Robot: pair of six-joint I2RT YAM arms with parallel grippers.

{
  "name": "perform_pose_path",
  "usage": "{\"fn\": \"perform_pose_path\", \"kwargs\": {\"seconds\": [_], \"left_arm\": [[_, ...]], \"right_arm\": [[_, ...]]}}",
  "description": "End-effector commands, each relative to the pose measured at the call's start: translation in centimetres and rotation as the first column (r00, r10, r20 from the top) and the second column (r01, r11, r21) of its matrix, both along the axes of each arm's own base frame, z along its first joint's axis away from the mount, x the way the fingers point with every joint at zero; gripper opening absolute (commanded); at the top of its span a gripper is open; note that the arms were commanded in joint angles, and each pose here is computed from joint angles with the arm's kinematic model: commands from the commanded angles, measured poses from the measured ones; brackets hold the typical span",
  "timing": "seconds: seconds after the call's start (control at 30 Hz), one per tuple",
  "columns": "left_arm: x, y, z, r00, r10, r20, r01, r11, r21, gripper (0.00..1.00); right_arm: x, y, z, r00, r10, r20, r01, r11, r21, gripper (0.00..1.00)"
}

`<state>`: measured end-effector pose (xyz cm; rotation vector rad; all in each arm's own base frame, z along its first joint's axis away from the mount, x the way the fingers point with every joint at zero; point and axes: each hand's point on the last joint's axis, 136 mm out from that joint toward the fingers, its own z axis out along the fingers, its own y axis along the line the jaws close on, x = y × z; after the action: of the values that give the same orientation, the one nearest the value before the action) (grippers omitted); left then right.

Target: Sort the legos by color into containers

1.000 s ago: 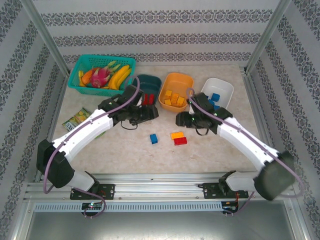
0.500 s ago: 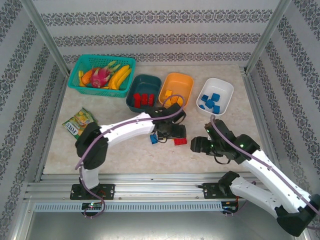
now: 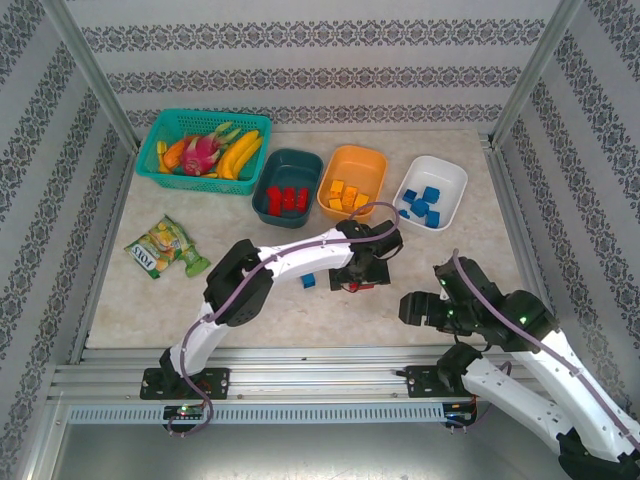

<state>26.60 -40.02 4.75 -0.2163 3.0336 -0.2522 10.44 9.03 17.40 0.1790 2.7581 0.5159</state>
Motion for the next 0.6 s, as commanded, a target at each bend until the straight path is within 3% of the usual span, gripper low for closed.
{"fn": "perform_pose_path", "kwargs": {"seconds": [0.0,0.2,0.37,0.57], "left_arm": [[-0.6,0.1,-0.9,1.000,0.022,-0.021,-0.020,0.998,0.054,0.93],[-0.3,-0.5,-2.4,0.999,0.010,-0.038,-0.007,0.998,0.065,0.84],[-0.1,-0.5,-2.5,1.000,-0.001,-0.025,0.003,0.997,0.075,0.66],[0.0,-0.6,0.8,0.999,-0.038,0.005,0.038,0.998,0.041,0.52]], "right_arm": [[-1.1,-0.1,-0.2,0.999,0.038,-0.015,-0.038,0.999,0.004,0.86],[-1.1,0.1,-0.6,0.999,0.037,-0.018,-0.037,0.999,0.016,0.86],[-0.7,0.3,-0.6,0.999,0.033,-0.012,-0.033,0.999,0.021,0.85],[0.0,0.7,0.5,0.998,0.046,0.030,-0.047,0.998,0.029,0.84]]}}
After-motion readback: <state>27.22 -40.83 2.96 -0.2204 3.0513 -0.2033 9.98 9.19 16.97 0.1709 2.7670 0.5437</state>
